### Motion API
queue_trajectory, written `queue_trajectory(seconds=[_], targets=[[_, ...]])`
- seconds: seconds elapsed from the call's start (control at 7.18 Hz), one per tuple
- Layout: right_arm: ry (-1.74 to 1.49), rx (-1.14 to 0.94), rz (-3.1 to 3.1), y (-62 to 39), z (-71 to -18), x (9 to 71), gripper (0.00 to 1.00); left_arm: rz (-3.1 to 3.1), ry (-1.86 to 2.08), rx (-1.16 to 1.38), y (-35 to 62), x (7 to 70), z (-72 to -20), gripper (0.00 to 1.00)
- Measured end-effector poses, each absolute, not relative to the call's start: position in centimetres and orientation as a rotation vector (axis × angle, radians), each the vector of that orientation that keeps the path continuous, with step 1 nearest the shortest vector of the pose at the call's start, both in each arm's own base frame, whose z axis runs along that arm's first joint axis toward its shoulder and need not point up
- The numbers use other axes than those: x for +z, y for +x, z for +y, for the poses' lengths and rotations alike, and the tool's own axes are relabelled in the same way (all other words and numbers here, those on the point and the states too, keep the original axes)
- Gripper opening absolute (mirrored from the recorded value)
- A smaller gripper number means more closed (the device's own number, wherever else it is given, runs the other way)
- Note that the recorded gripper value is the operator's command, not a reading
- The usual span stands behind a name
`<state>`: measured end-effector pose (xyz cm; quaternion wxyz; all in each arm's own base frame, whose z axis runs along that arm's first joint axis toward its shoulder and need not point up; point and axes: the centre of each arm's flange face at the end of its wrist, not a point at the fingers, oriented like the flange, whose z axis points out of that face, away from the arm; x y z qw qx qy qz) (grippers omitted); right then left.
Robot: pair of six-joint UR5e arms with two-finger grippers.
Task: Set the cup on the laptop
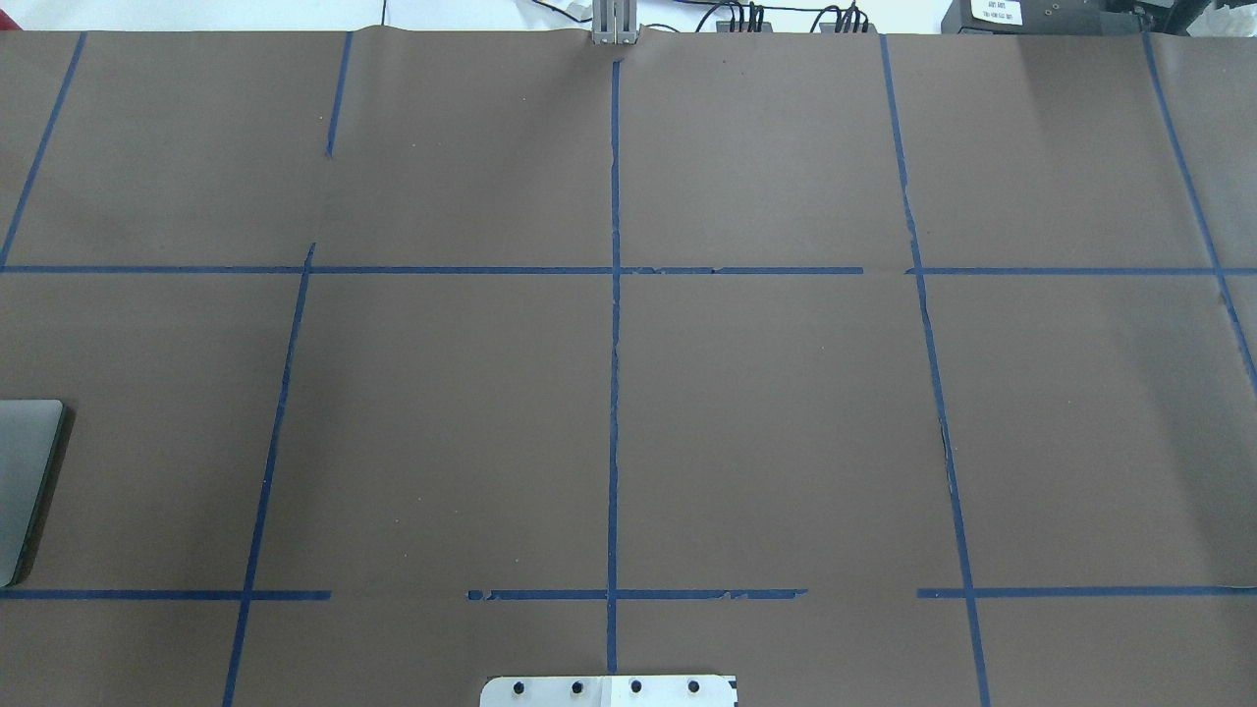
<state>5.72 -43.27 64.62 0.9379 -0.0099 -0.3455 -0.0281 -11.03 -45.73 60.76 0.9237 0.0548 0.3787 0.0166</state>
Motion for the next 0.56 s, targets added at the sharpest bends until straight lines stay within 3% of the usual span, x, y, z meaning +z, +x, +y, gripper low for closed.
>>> queue_trajectory(seconds=[0.56], targets=[[-0.02,-0.057,-0.705,5.7,-43.3,64.6,1.0,0.791,0.069,0.015,-10.6,62.5,-43.1,1.0]])
